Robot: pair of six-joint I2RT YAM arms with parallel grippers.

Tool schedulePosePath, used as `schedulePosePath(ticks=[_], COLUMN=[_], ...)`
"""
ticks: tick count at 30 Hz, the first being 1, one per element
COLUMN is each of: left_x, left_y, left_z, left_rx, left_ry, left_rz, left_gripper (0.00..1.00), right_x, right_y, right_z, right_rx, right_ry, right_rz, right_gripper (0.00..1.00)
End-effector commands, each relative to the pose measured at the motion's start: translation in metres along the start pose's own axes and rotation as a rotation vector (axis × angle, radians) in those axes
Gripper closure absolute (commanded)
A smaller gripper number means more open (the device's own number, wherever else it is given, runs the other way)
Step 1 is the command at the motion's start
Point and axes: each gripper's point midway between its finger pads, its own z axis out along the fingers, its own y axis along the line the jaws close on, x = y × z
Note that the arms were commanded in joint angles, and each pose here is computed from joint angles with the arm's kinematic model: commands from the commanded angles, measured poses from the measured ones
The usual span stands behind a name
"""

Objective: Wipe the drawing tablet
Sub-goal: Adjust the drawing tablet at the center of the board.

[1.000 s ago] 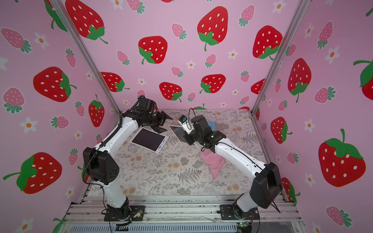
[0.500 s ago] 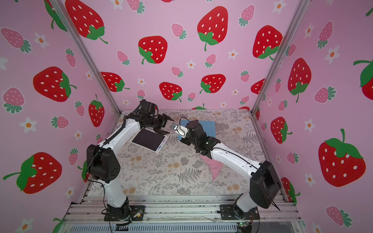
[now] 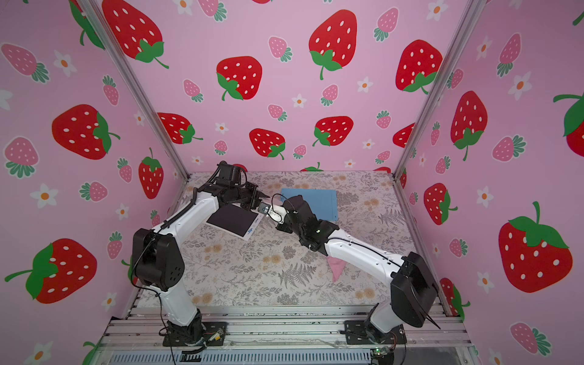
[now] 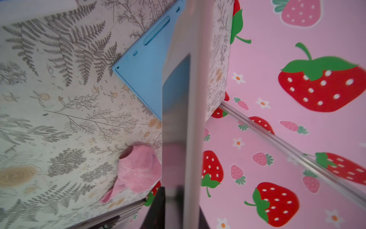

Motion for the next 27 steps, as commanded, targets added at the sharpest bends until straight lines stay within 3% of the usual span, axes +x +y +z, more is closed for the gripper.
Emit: schedulePosePath(ticks=[1, 5, 8, 11, 13, 18, 21, 23, 27], left_x=[-0.001, -0.007, -0.013, -0.020, -0.025, -0.030, -0.031, -0.031, -0.030], left_y=[-0.014, -0.019, -0.027, -0.034, -0.041, -0.061, -0.073, -0.080, -0.088], left_z=[-0.006, -0.007, -0.009, -0.008, -0.008, -0.011, -0.013, -0.014, -0.018], left_rx=[0.071, 0.130, 0.179, 0.232, 0.281, 0.372, 0.424, 0.455, 0.494], left_ry=[0.009, -0.008, -0.023, -0.037, -0.047, -0.067, -0.075, -0.075, -0.079], left_rz=[-0.048, -0.059, -0.047, -0.027, -0.021, 0.036, 0.065, 0.083, 0.115], left_gripper=[1.00, 1.00, 1.00, 1.00, 1.00, 1.00, 1.00, 1.00, 1.00], right_x=[-0.011, -0.001, 0.004, 0.014, 0.030, 0.066, 0.052, 0.037, 0.015], right_y=[-0.015, -0.029, -0.045, -0.060, -0.071, -0.067, -0.056, -0.056, -0.071], right_z=[-0.006, -0.013, -0.030, -0.055, -0.070, -0.079, -0.065, -0.056, -0.045], right_rx=[0.082, 0.166, 0.234, 0.226, 0.213, -0.001, -0.256, -0.373, -0.467], right_ry=[-0.038, 0.000, 0.012, 0.034, 0.086, 0.181, 0.118, 0.051, -0.065], right_rz=[0.021, 0.062, 0.151, 0.380, 0.635, 1.369, 1.724, 1.858, 2.012], right_gripper=[1.00, 0.85, 0.55, 0.39, 0.31, 0.27, 0.26, 0.27, 0.27])
